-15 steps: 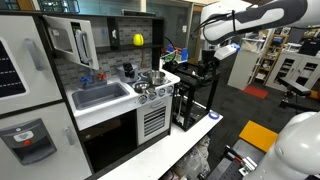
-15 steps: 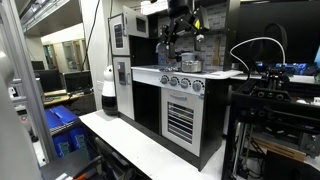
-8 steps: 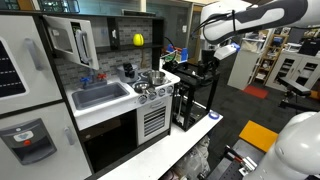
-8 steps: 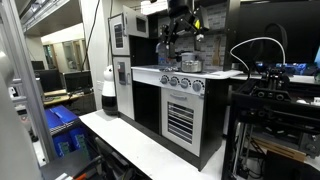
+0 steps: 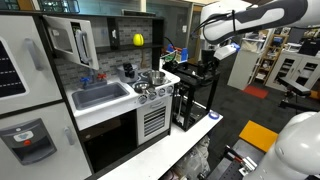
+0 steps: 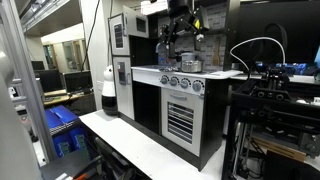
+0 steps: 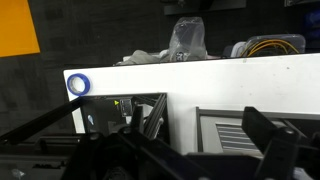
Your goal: Put the yellow object in the pot
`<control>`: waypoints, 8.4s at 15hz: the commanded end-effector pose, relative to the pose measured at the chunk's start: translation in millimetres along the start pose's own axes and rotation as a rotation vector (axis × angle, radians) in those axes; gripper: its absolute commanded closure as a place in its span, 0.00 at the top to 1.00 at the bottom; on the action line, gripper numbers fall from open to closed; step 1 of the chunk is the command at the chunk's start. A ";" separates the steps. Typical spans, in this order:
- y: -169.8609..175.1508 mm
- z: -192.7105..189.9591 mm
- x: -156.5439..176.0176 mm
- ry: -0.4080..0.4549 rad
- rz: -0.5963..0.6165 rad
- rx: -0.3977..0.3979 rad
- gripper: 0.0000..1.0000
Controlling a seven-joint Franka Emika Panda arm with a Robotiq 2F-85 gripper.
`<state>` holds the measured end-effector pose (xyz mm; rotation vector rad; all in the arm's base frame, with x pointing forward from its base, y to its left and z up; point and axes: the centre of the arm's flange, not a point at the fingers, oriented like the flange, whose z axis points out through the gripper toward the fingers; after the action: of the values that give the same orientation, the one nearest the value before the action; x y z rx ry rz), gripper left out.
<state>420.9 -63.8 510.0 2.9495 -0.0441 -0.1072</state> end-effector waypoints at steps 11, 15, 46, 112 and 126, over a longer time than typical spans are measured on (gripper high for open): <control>-65.6 -71.9 77.1 0.151 -0.226 -0.057 1.00; -118.8 -92.4 39.2 0.243 -0.399 -0.140 1.00; -128.4 -116.4 123.3 1.191 0.067 -0.155 1.00; -155.7 -102.9 238.1 1.341 0.102 0.060 1.00; -157.5 -101.4 247.8 1.353 0.102 0.085 0.38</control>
<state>674.9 100.3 565.9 2.4536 -0.0224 1.7894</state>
